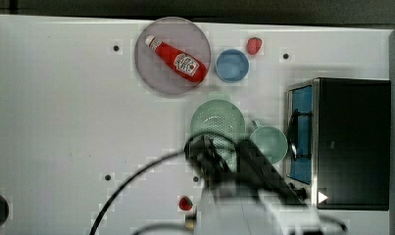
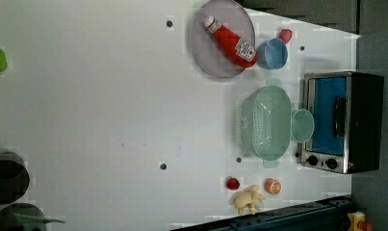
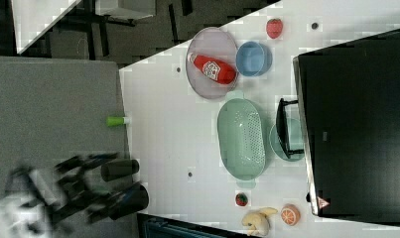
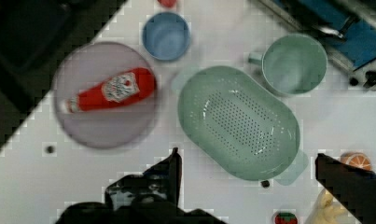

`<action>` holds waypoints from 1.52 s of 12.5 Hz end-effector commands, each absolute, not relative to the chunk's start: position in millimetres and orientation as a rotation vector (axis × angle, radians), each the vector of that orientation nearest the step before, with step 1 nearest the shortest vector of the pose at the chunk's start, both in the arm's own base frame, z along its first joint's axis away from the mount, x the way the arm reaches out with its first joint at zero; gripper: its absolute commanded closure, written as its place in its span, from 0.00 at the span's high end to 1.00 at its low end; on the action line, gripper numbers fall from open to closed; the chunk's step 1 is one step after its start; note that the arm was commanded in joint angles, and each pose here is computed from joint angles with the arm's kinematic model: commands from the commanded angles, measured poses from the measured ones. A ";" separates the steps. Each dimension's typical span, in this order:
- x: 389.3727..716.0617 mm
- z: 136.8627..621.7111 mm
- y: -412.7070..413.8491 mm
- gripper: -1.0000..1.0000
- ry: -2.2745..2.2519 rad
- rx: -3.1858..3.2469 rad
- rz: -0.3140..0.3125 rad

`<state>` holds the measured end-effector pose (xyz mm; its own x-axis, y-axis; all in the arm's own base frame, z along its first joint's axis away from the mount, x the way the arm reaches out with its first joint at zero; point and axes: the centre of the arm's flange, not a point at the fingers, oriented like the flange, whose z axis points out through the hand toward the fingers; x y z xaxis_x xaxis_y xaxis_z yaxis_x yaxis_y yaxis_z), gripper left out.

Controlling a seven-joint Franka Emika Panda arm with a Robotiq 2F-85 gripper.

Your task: Drag strainer right to left.

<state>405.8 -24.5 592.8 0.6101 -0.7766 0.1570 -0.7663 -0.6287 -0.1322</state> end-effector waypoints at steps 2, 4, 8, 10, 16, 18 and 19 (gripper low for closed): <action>439.8 417.8 -29.9 1.00 1.672 -2.700 0.005; 445.7 367.7 -25.2 1.00 1.849 -2.599 0.028; 466.0 279.1 -16.8 1.00 2.086 -2.415 0.022; 472.8 240.8 -14.0 1.00 2.125 -2.364 0.004; 469.7 173.1 5.9 1.00 2.121 -2.362 0.011; 467.3 164.7 19.6 1.00 2.185 -2.313 0.025; 467.5 163.3 28.5 1.00 2.221 -2.273 0.020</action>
